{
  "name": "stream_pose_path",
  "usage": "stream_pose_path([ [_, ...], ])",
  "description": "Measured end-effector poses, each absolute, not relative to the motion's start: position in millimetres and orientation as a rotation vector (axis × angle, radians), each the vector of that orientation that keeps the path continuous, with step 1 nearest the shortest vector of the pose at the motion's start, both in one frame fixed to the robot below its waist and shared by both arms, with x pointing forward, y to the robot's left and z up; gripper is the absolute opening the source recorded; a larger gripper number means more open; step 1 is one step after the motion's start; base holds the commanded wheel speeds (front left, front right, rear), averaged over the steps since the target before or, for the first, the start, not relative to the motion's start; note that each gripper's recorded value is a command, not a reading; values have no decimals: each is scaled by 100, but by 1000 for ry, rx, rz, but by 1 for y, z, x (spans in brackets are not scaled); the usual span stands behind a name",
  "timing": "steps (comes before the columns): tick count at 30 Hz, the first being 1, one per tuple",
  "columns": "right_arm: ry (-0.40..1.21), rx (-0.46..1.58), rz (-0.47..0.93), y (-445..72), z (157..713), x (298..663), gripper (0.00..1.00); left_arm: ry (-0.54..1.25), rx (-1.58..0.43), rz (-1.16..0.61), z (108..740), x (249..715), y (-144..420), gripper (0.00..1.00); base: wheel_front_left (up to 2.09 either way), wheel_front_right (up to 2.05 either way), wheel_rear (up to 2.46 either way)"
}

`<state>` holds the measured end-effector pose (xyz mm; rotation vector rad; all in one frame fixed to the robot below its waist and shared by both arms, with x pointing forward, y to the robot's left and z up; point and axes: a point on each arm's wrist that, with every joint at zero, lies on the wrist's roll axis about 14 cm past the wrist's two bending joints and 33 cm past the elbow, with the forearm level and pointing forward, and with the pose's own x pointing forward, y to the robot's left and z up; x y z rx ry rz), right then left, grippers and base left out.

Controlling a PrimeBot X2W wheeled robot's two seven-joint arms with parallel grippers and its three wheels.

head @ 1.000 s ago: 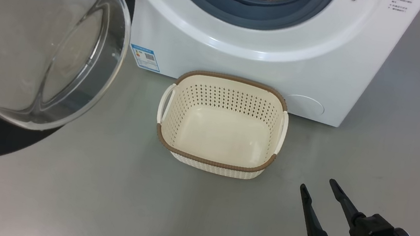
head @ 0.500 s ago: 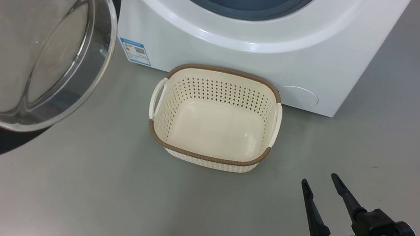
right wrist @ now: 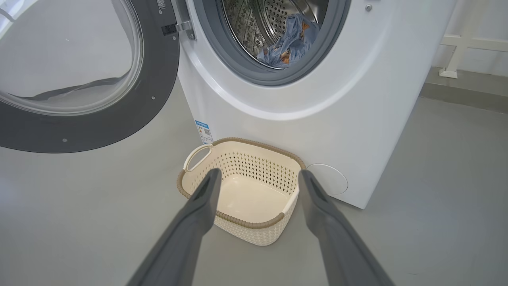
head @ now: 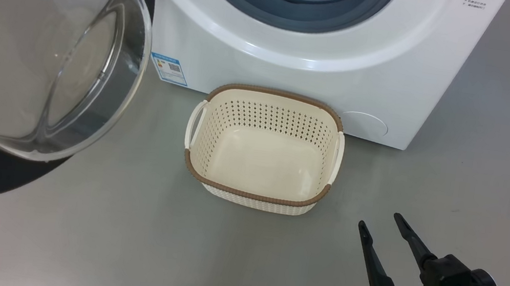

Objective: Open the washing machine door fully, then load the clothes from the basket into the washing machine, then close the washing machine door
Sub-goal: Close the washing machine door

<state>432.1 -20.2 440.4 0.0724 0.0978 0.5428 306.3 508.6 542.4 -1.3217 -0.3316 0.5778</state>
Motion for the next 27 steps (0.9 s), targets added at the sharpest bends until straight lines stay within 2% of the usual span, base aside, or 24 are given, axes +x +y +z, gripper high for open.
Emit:
stream_pose_path([
  [27,132,101,554,-14,436,427,100,-166,-1418,279,544,309,451,0,0,0,0],
])
